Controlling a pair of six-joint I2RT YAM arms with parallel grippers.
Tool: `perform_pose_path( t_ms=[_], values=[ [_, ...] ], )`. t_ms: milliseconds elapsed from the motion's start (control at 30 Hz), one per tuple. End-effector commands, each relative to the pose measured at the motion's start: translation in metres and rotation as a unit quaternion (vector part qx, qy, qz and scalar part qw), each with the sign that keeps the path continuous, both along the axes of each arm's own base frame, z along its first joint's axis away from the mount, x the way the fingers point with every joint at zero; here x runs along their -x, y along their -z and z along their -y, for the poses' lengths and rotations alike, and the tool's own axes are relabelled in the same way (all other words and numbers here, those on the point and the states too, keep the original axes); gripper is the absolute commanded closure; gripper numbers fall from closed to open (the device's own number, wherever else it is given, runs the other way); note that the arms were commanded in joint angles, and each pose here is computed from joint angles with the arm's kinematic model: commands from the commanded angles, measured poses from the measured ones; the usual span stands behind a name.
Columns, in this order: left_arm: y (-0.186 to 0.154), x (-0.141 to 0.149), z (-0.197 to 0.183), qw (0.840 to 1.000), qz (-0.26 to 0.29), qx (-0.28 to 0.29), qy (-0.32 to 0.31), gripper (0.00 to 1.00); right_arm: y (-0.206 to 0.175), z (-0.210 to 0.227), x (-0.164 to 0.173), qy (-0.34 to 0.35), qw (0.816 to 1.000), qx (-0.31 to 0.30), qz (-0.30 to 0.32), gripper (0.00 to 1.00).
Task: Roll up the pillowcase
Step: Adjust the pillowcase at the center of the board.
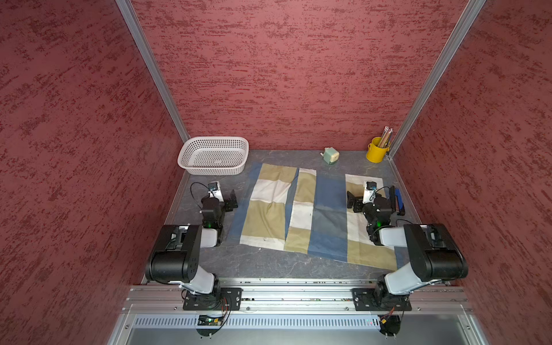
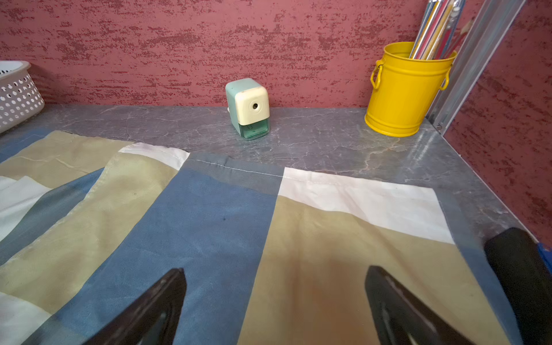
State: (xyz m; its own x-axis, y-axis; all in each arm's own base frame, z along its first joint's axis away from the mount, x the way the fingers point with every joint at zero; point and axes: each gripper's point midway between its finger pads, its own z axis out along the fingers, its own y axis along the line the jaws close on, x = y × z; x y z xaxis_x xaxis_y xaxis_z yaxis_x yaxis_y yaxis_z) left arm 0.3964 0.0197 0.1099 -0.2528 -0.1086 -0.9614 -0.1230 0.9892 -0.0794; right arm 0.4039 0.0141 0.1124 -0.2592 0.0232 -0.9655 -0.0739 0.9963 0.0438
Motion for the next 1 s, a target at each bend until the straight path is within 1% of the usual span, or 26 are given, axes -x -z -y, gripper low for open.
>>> perform_pose_path(
  t_ms=[0, 533, 567, 600, 633, 667, 700, 733, 767, 800, 833, 867, 900, 933, 967],
  values=[
    [-0.005, -0.003, 0.001, 1.0, 0.009, -0.004, 0.003, 0.0, -0.004, -0.001, 0.0, -0.001, 1.0, 0.0, 0.007, 0.02],
    [-0.006, -0.003, 0.001, 1.0, 0.01, -0.003, 0.005, 0.0, -0.005, 0.005, -0.003, 0.015, 1.0, -0.003, 0.004, 0.01],
    [-0.011, -0.002, 0.001, 1.0, 0.02, -0.01, 0.001, 0.0, -0.01, 0.012, -0.002, 0.038, 0.999, -0.002, 0.009, 0.02],
    [-0.025, 0.003, 0.005, 0.999, 0.031, -0.035, -0.012, 0.0, -0.029, 0.02, 0.003, 0.07, 0.997, 0.0, 0.027, 0.01],
    [-0.043, 0.01, 0.013, 0.997, 0.04, -0.066, -0.026, 0.0, -0.041, 0.026, 0.011, 0.103, 0.994, 0.008, 0.021, 0.02],
    [-0.066, 0.02, 0.028, 0.994, 0.05, -0.092, -0.031, 0.0, -0.063, 0.027, 0.022, 0.119, 0.993, -0.006, 0.012, 0.02],
    [-0.083, 0.031, 0.045, 0.996, 0.041, -0.081, -0.024, 0.0, -0.084, 0.027, 0.036, 0.133, 0.99, -0.041, -0.008, 0.04],
    [-0.083, 0.043, 0.055, 0.998, -0.003, -0.055, -0.01, 0.0, -0.095, 0.026, 0.05, 0.141, 0.987, -0.071, -0.033, 0.06],
    [-0.086, 0.057, 0.06, 0.999, -0.041, 0.014, -0.017, 0.0, -0.101, 0.022, 0.067, 0.149, 0.982, -0.097, -0.064, 0.06],
    [-0.077, 0.074, 0.064, 0.993, -0.088, 0.079, -0.027, 0.0, -0.098, 0.021, 0.086, 0.161, 0.975, -0.11, -0.103, 0.06],
    [-0.067, 0.089, 0.072, 0.984, -0.128, 0.122, -0.023, 0.03, -0.092, 0.023, 0.105, 0.179, 0.967, -0.114, -0.14, 0.07],
    [-0.05, 0.106, 0.08, 0.971, -0.18, 0.155, -0.025, 0.05, -0.081, 0.027, 0.126, 0.198, 0.957, -0.11, -0.182, 0.07],
    [-0.031, 0.126, 0.082, 0.956, -0.231, 0.173, -0.051, 0.05, -0.072, 0.034, 0.144, 0.22, 0.946, -0.102, -0.217, 0.07],
    [-0.015, 0.14, 0.085, 0.943, -0.273, 0.18, -0.064, 0.05, -0.065, 0.039, 0.159, 0.242, 0.935, -0.099, -0.24, 0.07],
    [0.003, 0.157, 0.091, 0.923, -0.324, 0.192, -0.076, 0.06, -0.058, 0.042, 0.171, 0.258, 0.924, -0.102, -0.263, 0.07]
  ],
)
